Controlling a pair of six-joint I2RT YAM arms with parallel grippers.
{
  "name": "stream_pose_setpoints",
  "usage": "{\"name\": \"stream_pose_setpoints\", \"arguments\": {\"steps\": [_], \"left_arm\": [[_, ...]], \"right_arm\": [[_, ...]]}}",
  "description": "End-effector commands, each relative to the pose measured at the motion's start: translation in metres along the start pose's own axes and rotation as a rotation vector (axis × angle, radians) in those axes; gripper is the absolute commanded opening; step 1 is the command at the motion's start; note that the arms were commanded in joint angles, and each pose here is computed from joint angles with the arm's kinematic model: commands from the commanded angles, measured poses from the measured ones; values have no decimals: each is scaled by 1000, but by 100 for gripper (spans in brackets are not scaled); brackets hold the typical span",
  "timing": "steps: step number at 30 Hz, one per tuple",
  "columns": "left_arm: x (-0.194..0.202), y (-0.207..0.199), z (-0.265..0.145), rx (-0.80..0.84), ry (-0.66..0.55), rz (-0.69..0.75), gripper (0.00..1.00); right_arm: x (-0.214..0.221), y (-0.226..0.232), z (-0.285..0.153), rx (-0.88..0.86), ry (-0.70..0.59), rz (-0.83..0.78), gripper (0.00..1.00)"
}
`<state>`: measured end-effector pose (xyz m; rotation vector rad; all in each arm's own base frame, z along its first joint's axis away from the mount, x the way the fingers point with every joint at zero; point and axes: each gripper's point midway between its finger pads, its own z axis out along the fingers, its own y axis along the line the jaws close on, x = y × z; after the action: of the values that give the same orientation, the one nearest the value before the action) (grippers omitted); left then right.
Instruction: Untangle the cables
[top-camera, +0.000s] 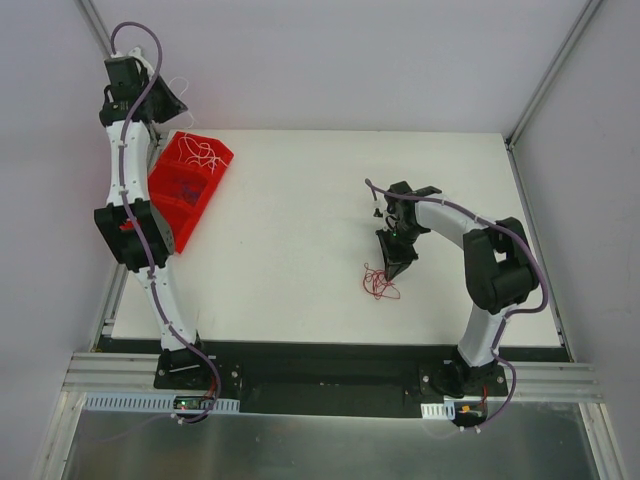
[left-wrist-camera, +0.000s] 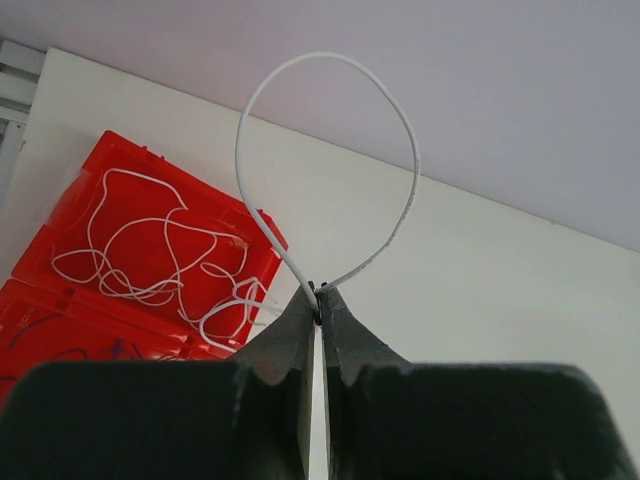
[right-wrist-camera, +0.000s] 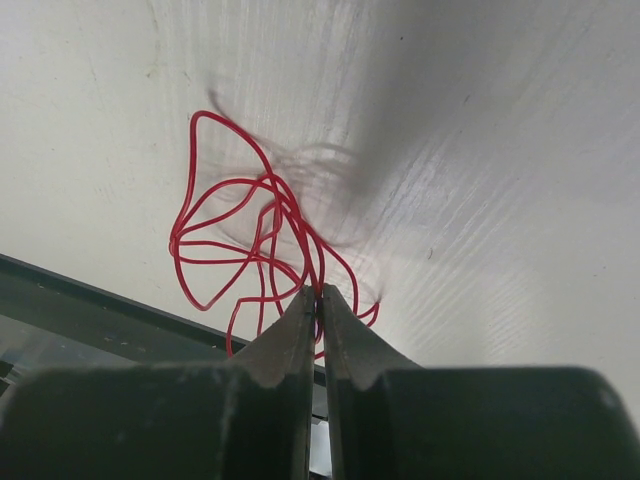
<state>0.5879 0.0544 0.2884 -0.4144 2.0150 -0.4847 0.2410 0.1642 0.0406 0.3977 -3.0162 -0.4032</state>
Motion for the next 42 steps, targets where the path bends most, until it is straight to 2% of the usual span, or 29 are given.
{"name": "stream_pose_setpoints", "arguments": {"steps": [1,16,24,26,32,34,38,42], "left_arm": [[-24,6,-1,-7,-77,1,0],[19,87,58,-177,-20,51,0],[69,105,72,-192,95,-15,2],[71,106,71,-191,100,-14,8],[60,90,47,-178,85,-8,45],[60,80,33,-163,90,-16,52],[75,54,3,-81,147,-48,58],[106,36,-31,-33,236,-94,58]], "right_arm": [[0,1,-16,5,-32,-8,9],[2,-1,-26,31,-56,-7,8],[0,1,-28,21,-60,-4,7],[0,3,-29,15,-65,-1,7],[-2,8,-26,-11,-60,2,7],[-7,11,-26,-27,-71,6,7],[-20,21,-23,-59,-76,-3,7],[-35,40,-17,-86,-59,-49,7]]}}
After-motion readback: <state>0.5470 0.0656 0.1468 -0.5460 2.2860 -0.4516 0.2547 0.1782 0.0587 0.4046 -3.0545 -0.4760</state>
